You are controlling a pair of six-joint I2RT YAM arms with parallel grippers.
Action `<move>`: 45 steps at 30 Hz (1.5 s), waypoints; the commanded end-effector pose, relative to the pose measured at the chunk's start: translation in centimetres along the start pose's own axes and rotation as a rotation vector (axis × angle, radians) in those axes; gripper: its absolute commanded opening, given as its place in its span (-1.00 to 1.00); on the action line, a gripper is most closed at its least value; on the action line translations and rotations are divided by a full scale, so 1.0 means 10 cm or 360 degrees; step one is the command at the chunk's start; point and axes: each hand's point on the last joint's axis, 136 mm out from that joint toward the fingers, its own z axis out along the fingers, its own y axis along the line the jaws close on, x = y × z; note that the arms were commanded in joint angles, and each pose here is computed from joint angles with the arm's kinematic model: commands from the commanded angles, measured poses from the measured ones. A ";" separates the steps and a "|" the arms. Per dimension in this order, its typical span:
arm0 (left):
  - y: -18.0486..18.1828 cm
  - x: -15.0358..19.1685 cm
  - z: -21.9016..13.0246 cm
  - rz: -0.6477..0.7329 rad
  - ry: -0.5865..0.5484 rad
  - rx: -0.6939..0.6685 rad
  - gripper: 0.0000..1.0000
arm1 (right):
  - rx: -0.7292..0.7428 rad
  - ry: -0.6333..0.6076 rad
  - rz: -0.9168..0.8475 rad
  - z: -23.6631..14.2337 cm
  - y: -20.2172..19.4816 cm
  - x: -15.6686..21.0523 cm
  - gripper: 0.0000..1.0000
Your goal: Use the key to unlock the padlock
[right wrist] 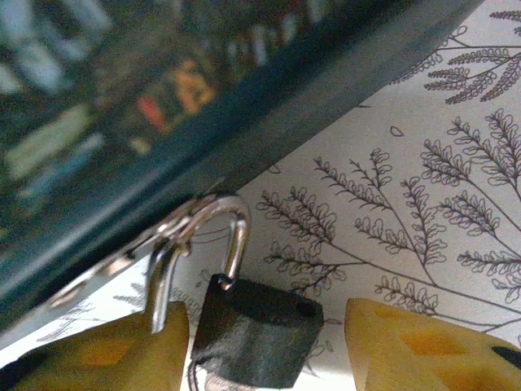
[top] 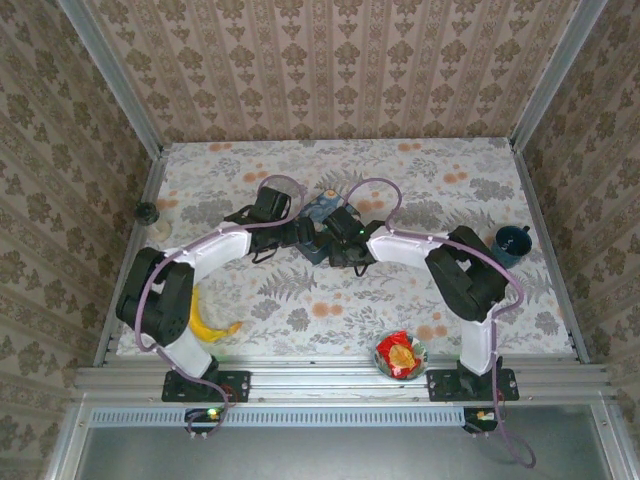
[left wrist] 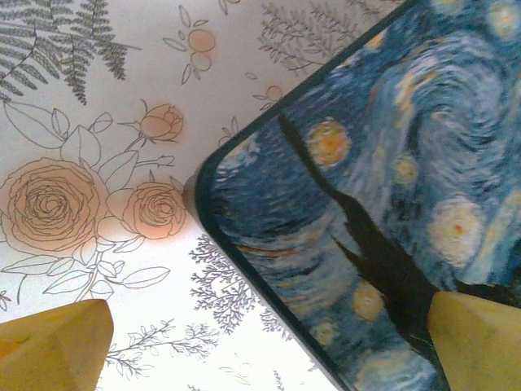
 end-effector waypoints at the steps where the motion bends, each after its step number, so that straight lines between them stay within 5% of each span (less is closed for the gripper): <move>1: 0.12 0.10 0.08 -0.0004 0.0068 -0.0048 1.00 | 0.0141 0.0051 -0.0056 0.04 -0.14 0.07 0.03; 15: 0.10 -0.04 -0.01 0.0001 0.0022 -0.0016 1.00 | 0.0130 0.0023 -0.0080 -0.03 -0.14 0.04 -0.54; 23: -0.15 -0.21 -0.21 0.0207 -0.0107 -0.0011 1.00 | 0.0054 -0.0033 -0.0061 -0.16 -0.07 -0.04 -0.90; 32: -0.23 -0.09 -0.03 0.0447 -0.0077 -0.0184 1.00 | -0.0030 -0.0050 0.0040 -0.22 0.00 -0.06 -1.00; 45: -0.01 0.10 0.05 0.0461 0.0007 -0.0298 1.00 | -0.0125 -0.0090 0.0226 -0.23 0.03 -0.07 -1.00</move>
